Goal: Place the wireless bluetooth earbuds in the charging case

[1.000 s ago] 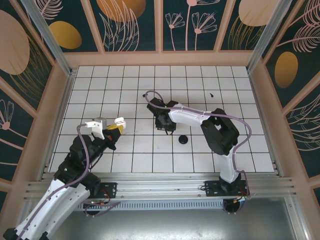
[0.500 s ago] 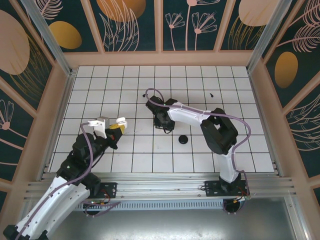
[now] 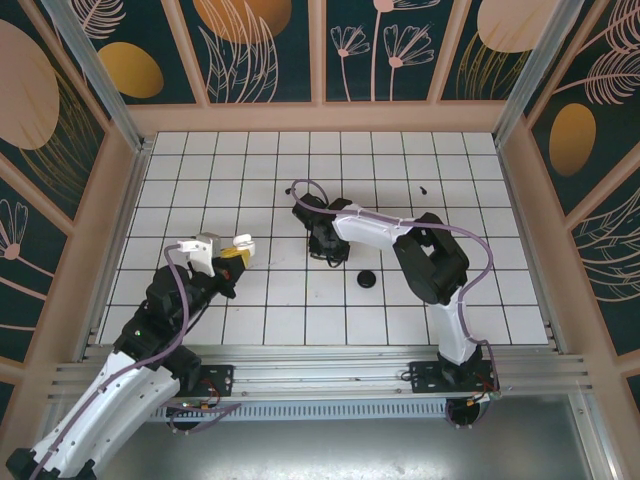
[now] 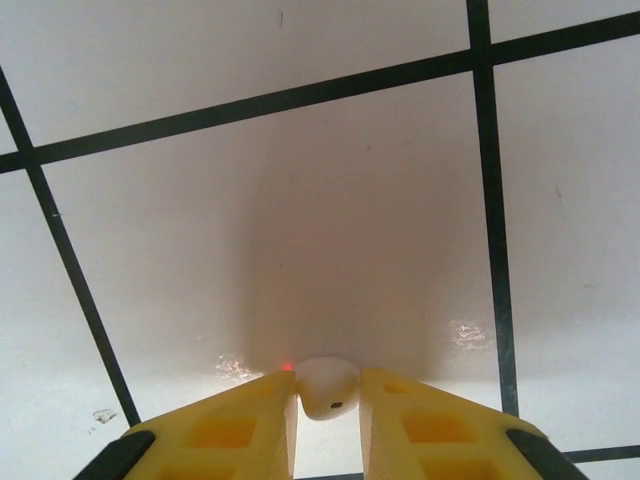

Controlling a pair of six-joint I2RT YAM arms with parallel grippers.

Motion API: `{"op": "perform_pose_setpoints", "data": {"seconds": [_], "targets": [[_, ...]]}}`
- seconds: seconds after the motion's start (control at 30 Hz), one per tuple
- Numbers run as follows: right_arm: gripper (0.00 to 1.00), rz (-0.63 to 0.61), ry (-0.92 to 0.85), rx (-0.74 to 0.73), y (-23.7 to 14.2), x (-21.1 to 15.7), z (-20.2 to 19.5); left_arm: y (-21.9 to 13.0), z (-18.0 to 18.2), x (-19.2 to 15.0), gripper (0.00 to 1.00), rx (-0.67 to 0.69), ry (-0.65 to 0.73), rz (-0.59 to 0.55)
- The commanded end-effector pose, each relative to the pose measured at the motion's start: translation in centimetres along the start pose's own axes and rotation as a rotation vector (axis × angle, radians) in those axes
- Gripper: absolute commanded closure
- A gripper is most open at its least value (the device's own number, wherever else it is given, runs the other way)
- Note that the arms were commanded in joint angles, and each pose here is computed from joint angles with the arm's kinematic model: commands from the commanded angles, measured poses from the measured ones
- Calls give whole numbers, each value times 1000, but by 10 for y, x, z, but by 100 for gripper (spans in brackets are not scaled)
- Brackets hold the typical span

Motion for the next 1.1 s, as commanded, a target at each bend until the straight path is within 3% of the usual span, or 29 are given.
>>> {"op": "perform_pose_setpoints", "data": {"seconds": [0.0, 0.3, 0.5, 0.67, 0.77, 0.9, 1.07], "targets": [[81, 18, 12, -4, 7, 4, 1, 1, -3, 3, 100, -30, 22, -24], [86, -34, -53, 15, -5, 8, 6, 1, -4, 2, 100, -38, 13, -19], [88, -145, -280, -29, -30, 13, 22, 1, -3, 1, 100, -45, 0, -19], [89, -159, -478, -123, -34, 1, 28, -1, -2, -1, 100, -49, -17, -19], [87, -146, -412, -146, -36, -2, 18, -2, -2, -2, 100, -50, -27, -21], [75, -158, -263, -47, -43, -2, 14, -2, -2, -2, 100, -52, -38, -23], [70, -131, -233, 20, -38, -3, 20, 0, -2, -3, 100, -60, -36, -11]]}}
Point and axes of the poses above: each hand's point on the last joint's axis, 136 mm out from that joint toward the fingers, its own y axis out along the fingers, its own z axis along the line the jaws close on, x = y × z, the point moved 9 cm from there along -y, back along the fingers, and after that the axes turned 12 degrees about -y, right-handed, at the moved point
